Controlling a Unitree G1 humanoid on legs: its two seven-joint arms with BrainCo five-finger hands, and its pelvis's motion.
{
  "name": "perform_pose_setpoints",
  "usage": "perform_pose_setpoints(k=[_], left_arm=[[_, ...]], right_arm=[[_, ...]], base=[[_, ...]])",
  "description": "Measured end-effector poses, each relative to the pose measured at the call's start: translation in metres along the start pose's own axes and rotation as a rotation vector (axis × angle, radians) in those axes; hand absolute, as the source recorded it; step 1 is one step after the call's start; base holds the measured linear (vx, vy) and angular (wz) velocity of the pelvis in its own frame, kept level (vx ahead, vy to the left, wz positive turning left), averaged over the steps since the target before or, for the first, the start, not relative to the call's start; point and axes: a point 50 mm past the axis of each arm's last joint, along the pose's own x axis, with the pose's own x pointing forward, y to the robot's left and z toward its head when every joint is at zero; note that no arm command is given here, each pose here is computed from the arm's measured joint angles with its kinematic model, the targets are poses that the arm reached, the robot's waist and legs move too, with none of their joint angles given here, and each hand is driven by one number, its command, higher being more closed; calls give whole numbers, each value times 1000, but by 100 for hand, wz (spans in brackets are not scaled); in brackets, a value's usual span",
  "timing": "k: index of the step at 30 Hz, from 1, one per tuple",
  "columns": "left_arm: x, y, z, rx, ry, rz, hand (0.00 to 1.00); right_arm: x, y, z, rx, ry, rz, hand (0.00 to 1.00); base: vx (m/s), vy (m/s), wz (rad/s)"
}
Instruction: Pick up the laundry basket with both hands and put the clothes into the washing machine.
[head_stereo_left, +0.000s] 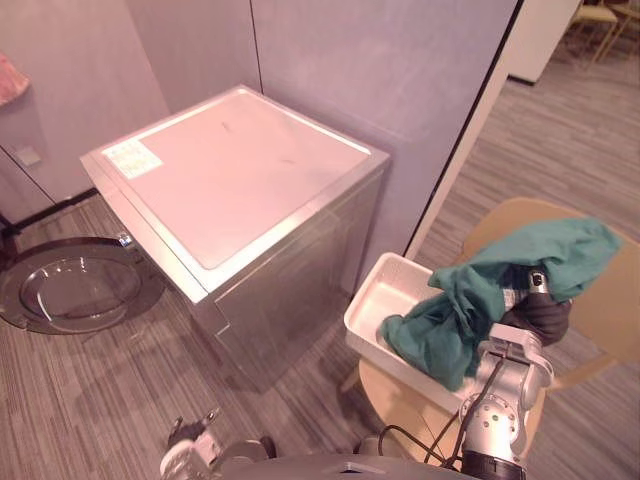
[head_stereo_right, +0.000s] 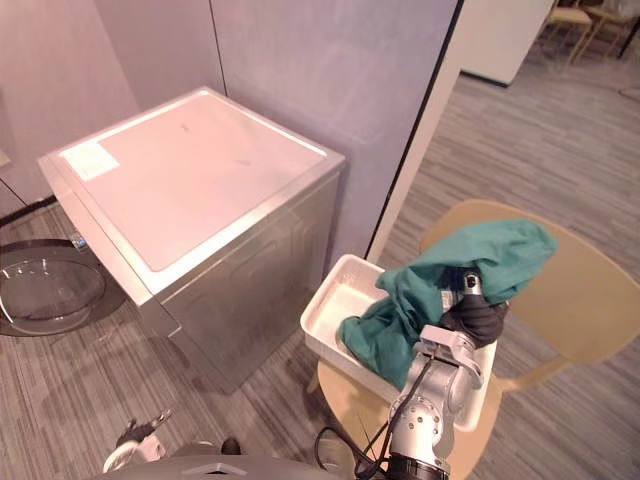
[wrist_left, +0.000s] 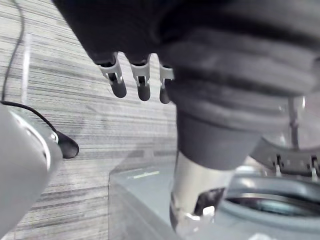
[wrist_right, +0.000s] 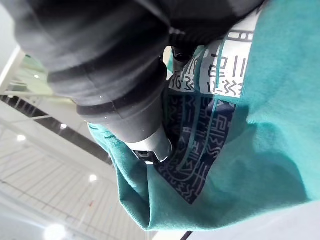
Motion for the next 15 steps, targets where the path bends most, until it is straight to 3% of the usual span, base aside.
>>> perform_pose_setpoints(k=[2,6,7,8,9,10,12,15], left_arm=[[2,23,4,-176,8,99,0],[4,42,44,-353,-133,143,0],[-2,49,92,-406,-314,141,0],[-7,52,111,-410,-388,143,0],[-26,53,160,-429,-594,133,0],[-38,52,181,-448,-693,118,0],[-101,38,245,-450,-1078,31,0],[-148,11,277,-399,-1321,-78,0]], right_arm=[[2,-3,7,-6,-35,-15,100],[8,0,10,11,-74,-15,100],[12,3,11,23,-90,-15,100],[13,4,12,27,-96,-20,100],[16,6,13,36,-110,-15,100],[17,7,14,39,-118,-14,100],[21,11,18,29,-139,0,100],[26,18,21,8,-162,23,100]], base=[[107,-13,18],[22,-11,7],[0,0,0],[-43,-4,-4],[-44,1,-2],[-61,16,-1],[-94,29,-5],[-66,45,-5]])
